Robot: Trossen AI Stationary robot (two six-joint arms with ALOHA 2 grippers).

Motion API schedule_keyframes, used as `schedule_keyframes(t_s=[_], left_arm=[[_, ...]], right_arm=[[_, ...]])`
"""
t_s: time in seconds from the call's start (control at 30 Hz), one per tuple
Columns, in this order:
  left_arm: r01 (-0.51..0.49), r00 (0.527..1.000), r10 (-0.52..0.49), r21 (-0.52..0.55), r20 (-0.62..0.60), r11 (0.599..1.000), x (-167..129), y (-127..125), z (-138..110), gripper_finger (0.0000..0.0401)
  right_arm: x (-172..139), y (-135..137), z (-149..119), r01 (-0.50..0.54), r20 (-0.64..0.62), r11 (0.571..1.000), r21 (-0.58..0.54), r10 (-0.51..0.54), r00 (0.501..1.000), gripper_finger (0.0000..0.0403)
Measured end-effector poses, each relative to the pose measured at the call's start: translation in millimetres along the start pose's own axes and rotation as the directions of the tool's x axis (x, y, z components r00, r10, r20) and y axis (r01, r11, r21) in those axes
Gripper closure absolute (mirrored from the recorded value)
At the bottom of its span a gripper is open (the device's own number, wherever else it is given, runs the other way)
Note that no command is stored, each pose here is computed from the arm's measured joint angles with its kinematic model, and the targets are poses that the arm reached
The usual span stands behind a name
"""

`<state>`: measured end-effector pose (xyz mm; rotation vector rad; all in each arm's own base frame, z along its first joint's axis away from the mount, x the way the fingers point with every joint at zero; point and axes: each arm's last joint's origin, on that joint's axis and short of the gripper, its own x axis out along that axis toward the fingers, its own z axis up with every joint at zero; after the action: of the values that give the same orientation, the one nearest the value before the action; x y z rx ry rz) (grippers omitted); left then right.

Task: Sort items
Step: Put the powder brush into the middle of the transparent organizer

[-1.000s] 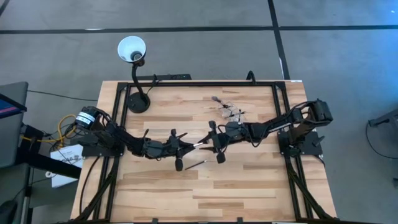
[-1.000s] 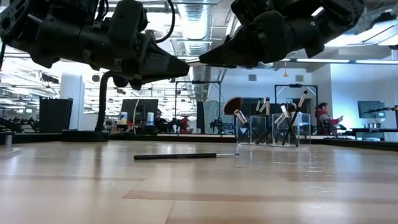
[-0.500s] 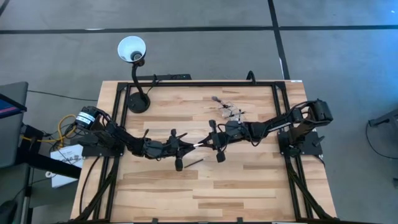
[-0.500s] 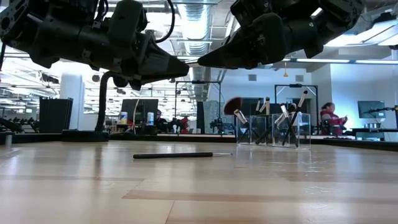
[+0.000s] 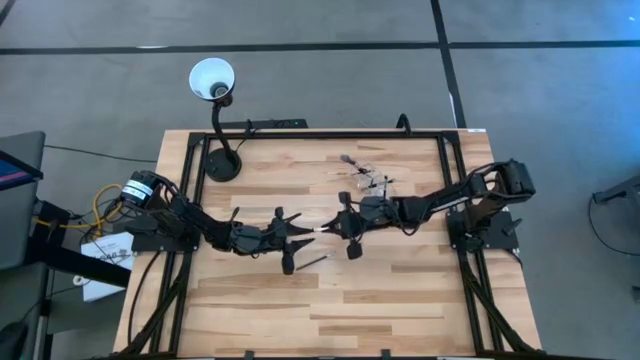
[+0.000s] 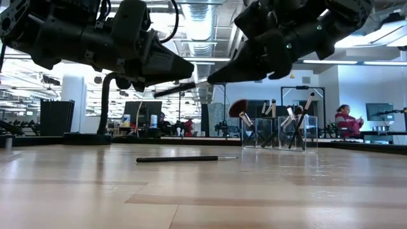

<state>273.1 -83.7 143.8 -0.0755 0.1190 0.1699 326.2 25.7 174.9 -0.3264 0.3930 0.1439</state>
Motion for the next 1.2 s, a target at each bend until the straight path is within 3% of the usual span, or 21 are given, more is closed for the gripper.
schedule_keyframes(t_s=[0.23, 0.43, 0.53, 0.7, 0.93, 1.03, 1.2], left_arm=[[0.000, 1.000, 0.000, 0.002, -0.004, 1.000, 0, 0, 0, 0.0279], [0.000, 1.000, 0.000, 0.001, -0.009, 1.000, 0, 0, -1, 0.0286], [0.000, 1.000, 0.000, -0.015, -0.013, 1.000, 0, 0, -2, 0.0289], [0.000, 1.000, 0.000, -0.022, -0.014, 1.000, 0, 0, -2, 0.0290], [0.000, 1.000, 0.000, -0.022, -0.014, 1.000, 0, 0, -2, 0.0290], [0.000, 1.000, 0.000, -0.022, -0.014, 1.000, 0, 0, -2, 0.0290], [-0.001, 1.000, 0.001, -0.022, -0.014, 1.000, 0, 0, -2, 0.0290]], right_arm=[[-25, -3, 21, 0.154, -0.174, 0.986, -0.057, -0.161, 0.971, 0.0371], [-71, -5, 54, 0.212, -0.280, 0.973, -0.096, -0.231, 0.932, 0.0364], [-98, -10, 64, 0.258, -0.368, 0.963, -0.079, -0.269, 0.890, 0.0359], [-140, -25, 62, 0.336, -0.542, 0.942, -0.003, -0.284, 0.791, 0.0372], [-173, -40, 38, 0.466, -0.766, 0.881, 0.082, -0.243, 0.595, 0.0362], [-172, -46, 33, 0.470, -0.791, 0.877, 0.101, -0.216, 0.573, 0.0362], [-156, -57, 29, 0.413, -0.786, 0.908, 0.071, -0.204, 0.583, 0.0375]])
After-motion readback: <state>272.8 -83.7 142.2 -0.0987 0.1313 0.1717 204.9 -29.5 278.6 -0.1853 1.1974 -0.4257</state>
